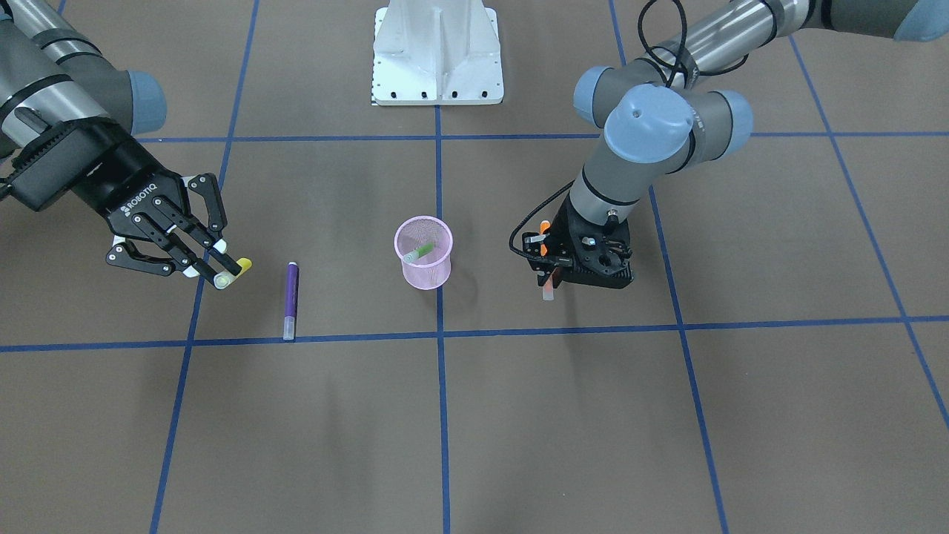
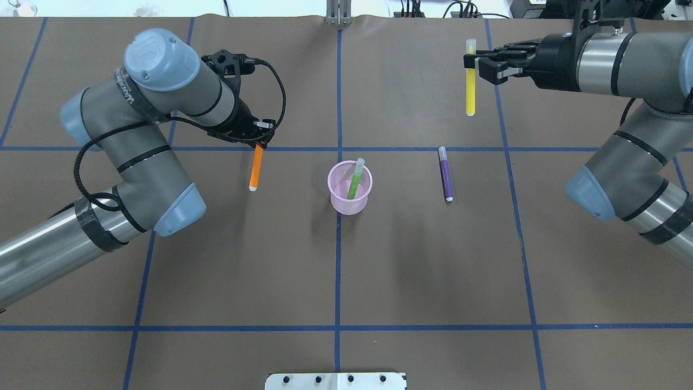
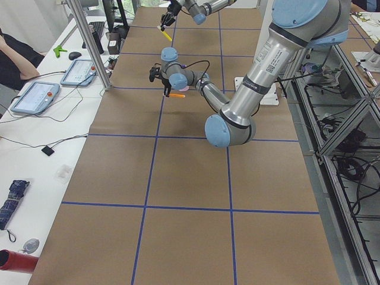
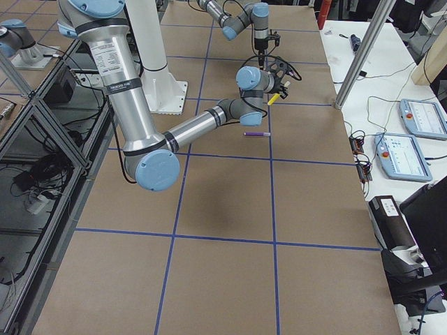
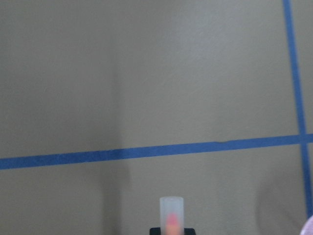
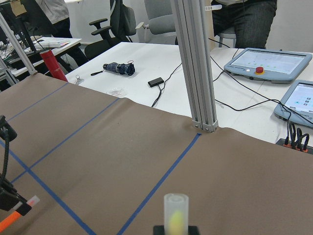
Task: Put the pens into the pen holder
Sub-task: 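Lift the orange marker with the left gripper while the right moves yellow over the cup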
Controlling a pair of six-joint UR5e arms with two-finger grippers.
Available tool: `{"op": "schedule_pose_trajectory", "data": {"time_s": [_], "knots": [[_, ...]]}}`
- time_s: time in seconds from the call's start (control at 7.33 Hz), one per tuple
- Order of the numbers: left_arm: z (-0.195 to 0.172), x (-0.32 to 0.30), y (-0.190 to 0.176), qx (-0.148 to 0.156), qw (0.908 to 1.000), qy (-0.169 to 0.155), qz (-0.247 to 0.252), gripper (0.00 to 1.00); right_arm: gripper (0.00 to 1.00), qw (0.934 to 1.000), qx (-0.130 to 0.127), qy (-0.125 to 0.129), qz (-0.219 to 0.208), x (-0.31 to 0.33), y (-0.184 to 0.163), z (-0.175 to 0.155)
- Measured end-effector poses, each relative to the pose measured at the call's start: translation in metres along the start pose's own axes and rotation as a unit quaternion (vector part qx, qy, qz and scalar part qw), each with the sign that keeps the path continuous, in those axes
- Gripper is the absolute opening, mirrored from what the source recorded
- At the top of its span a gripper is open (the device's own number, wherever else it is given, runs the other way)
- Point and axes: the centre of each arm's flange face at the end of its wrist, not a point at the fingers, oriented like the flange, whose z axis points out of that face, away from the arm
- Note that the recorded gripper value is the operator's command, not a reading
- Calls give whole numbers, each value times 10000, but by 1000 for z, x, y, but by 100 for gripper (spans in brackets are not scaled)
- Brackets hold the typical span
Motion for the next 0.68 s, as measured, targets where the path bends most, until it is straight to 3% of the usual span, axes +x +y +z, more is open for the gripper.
{"op": "schedule_pose_trajectory", "data": {"time_s": [0.41,0.68], "knots": [[-42,3,-18,551,9981,80,268,0,0,9993,150,-224,242,-53,-14,30],[-51,-2,-26,668,9973,86,301,0,0,9971,578,-177,456,-129,10,75]]}}
